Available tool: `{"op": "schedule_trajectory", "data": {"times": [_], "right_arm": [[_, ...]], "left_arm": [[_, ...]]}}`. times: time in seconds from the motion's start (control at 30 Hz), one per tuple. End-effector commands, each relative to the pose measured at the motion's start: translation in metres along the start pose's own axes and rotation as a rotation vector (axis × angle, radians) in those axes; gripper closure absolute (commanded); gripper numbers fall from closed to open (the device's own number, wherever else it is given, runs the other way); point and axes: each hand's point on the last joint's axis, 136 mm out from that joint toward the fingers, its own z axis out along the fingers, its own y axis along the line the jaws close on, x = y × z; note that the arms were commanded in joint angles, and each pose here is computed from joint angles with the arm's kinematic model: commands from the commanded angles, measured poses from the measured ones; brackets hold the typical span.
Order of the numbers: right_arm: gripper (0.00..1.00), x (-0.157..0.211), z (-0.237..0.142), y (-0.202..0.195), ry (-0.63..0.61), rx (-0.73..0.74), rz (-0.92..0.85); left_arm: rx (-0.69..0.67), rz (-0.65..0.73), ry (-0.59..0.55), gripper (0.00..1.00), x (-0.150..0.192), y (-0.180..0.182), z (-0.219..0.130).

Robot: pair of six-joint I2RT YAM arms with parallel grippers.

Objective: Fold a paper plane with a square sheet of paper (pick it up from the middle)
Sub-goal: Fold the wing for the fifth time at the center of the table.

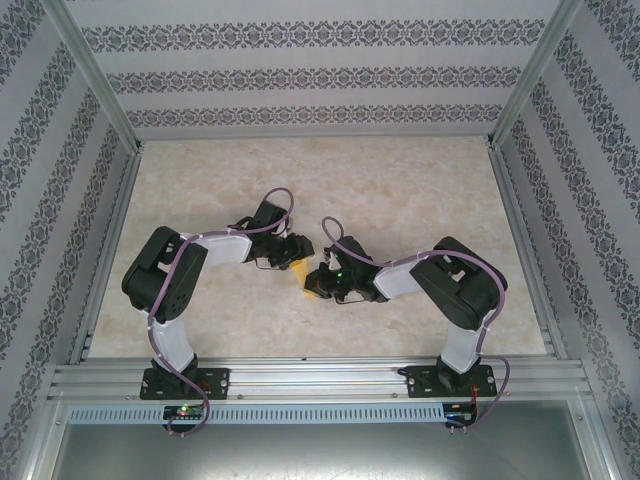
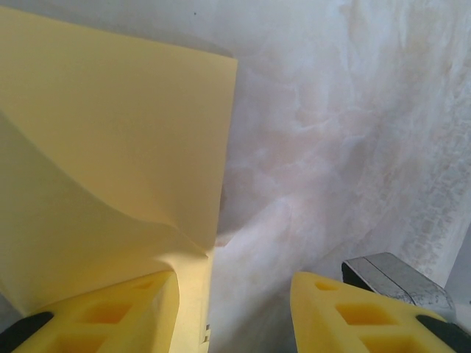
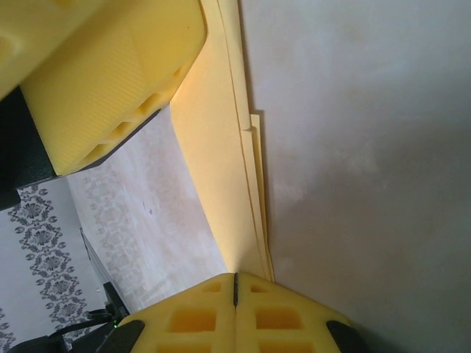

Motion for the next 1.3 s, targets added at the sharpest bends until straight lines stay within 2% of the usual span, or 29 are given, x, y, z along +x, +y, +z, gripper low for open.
{"op": "schedule_trajectory", "data": {"times": [0.0, 0.5, 0.63, 0.7, 0.77, 0.93, 1.03, 1.27], "right_arm": [[0.97, 0.033, 0.004, -0.032, 0.090, 0.103, 0.051], [0.96, 0.076, -0.009, -0.037, 0.179, 0.151, -0.120], [0.96, 0.082, -0.017, -0.056, 0.193, 0.233, -0.106], [0.96, 0.078, -0.022, -0.059, 0.173, 0.240, -0.095], [0.96, 0.074, -0.026, -0.045, 0.157, 0.200, -0.117], [0.96, 0.042, -0.038, 0.020, 0.021, 0.033, -0.176], [0.95, 0.026, -0.039, 0.047, -0.040, -0.015, -0.204], [0.94, 0.003, -0.011, 0.033, -0.100, 0.044, -0.132]], "left_arm": [[-0.113, -0.042, 0.069, 0.53, 0.020, 0.033, 0.012], [-0.180, -0.086, 0.088, 0.59, 0.023, 0.047, 0.015], [-0.180, -0.084, 0.090, 0.59, 0.023, 0.047, 0.015], [-0.180, -0.083, 0.092, 0.59, 0.023, 0.047, 0.015], [-0.173, -0.079, 0.093, 0.59, 0.023, 0.045, 0.015], [-0.164, -0.077, 0.095, 0.58, 0.024, 0.042, 0.014], [-0.156, -0.078, 0.098, 0.58, 0.025, 0.041, 0.014], [-0.143, -0.073, 0.091, 0.58, 0.023, 0.037, 0.013]]}}
